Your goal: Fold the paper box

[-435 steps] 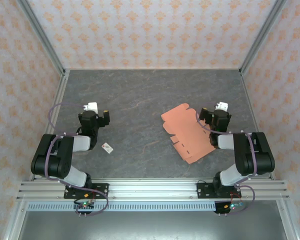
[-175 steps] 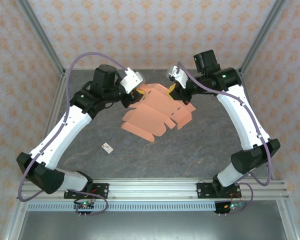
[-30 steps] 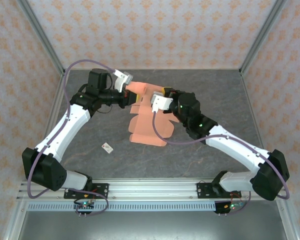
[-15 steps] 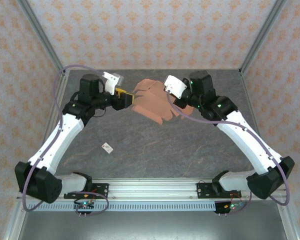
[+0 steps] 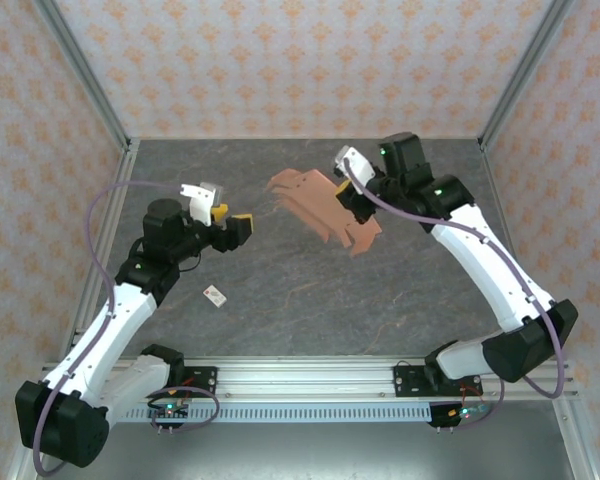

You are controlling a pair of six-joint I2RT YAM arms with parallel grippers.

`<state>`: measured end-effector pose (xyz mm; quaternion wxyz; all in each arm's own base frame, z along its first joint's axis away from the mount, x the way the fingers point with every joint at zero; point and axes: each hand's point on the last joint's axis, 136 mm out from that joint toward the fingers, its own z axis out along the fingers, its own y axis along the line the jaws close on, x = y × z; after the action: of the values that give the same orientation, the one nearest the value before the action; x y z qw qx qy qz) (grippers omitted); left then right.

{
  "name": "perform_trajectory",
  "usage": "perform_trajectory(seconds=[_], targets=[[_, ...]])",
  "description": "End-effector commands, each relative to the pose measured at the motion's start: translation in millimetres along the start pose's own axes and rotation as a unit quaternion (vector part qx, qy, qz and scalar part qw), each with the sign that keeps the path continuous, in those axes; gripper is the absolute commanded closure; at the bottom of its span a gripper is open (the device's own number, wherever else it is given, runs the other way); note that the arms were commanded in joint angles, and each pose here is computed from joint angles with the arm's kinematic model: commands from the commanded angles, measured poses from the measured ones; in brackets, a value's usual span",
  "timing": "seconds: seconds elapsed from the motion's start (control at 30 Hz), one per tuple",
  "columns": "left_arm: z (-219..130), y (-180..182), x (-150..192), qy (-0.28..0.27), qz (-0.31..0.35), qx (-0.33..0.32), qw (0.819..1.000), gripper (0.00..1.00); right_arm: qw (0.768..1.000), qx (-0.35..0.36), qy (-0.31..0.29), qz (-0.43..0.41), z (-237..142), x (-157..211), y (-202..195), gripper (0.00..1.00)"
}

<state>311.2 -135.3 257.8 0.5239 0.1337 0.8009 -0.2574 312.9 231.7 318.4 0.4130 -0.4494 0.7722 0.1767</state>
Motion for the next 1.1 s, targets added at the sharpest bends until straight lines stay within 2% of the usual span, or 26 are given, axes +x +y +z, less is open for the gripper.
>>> perform_trajectory(seconds=[0.0, 0.23, 0.37, 0.43, 0.53, 0.7, 0.87, 1.07], targets=[[-9, -24, -39, -0.085, 0.084, 0.053, 0.991, 0.20, 0.998, -0.033, -0.053, 0.014, -39, -34, 11, 1.00], [-9, -36, -57, -0.075, 0.197, 0.068, 0.975, 0.19, 0.995, -0.063, -0.069, -0.029, -68, -49, 26, 1.00], [-10, -48, -57, -0.058, 0.246, 0.103, 0.962, 0.16, 0.993, -0.073, -0.079, -0.053, -75, -55, 31, 1.00], [-6, -51, -53, -0.036, 0.256, 0.122, 0.958, 0.16, 0.992, -0.074, -0.081, -0.061, -77, -57, 32, 1.00], [-1, -61, -47, -0.012, 0.265, 0.169, 0.949, 0.08, 0.992, -0.075, -0.082, -0.067, -79, -59, 32, 1.00], [7, -70, -49, 0.003, 0.261, 0.215, 0.941, 0.01, 0.991, -0.077, -0.084, -0.070, -78, -61, 32, 1.00], [13, -78, -55, -0.010, 0.253, 0.250, 0.935, 0.04, 0.990, -0.081, -0.090, -0.071, -77, -63, 33, 1.00], [18, -88, -61, -0.004, 0.226, 0.298, 0.927, 0.20, 0.989, -0.084, -0.099, -0.073, -77, -63, 35, 1.00]])
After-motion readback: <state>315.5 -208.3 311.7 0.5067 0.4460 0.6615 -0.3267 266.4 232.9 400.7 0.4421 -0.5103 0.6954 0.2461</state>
